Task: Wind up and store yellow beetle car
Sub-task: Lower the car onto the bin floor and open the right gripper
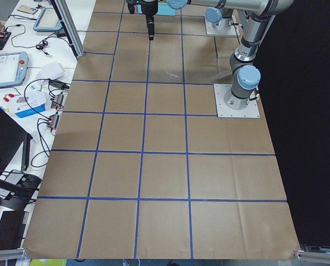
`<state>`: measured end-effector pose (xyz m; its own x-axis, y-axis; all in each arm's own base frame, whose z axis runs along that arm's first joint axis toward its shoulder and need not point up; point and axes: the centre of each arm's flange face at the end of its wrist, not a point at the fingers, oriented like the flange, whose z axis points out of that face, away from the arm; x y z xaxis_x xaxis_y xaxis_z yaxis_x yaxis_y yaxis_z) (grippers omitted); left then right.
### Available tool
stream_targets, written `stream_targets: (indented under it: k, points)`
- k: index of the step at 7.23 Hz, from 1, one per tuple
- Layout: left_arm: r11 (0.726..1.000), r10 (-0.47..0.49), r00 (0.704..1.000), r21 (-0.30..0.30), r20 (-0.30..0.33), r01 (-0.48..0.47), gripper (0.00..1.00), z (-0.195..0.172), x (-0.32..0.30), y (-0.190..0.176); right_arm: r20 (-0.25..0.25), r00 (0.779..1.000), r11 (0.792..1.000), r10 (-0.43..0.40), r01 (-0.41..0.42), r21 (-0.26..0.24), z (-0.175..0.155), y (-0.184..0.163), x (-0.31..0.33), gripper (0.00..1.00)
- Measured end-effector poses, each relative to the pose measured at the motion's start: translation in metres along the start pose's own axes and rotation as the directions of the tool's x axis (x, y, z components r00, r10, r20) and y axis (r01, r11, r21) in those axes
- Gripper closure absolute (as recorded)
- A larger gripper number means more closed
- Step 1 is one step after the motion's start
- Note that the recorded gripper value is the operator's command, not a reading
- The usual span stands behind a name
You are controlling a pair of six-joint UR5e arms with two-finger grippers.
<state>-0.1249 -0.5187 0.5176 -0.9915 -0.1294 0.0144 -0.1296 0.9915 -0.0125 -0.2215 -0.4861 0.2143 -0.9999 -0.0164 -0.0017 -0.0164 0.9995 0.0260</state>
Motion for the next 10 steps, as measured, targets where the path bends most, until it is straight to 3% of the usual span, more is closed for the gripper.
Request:
stream_targets:
  k: [3, 5, 8, 10]
  points:
    - [1.000, 0.001, 1.000, 0.019, -0.002, -0.001, 0.00, -0.004, 0.000, 0.001, 0.012, 1.000, 1.000, 0.015, -0.015, -0.008, 0.005, -0.002, 0.000, 0.00]
    - [1.000, 0.001, 1.000, 0.030, -0.005, -0.001, 0.00, -0.006, 0.000, 0.001, 0.001, 1.000, 1.000, 0.014, -0.014, 0.000, -0.012, -0.007, 0.003, 0.00]
    - [0.999, 0.001, 1.000, 0.035, -0.005, -0.001, 0.00, -0.007, 0.000, 0.001, 0.037, 0.999, 0.999, 0.000, 0.001, -0.038, -0.095, -0.020, 0.001, 0.00]
    - [0.999, 0.001, 1.000, 0.035, -0.004, -0.001, 0.00, -0.006, 0.000, 0.001, 0.054, 0.998, 0.997, -0.009, 0.013, -0.073, -0.175, -0.015, -0.022, 0.00]
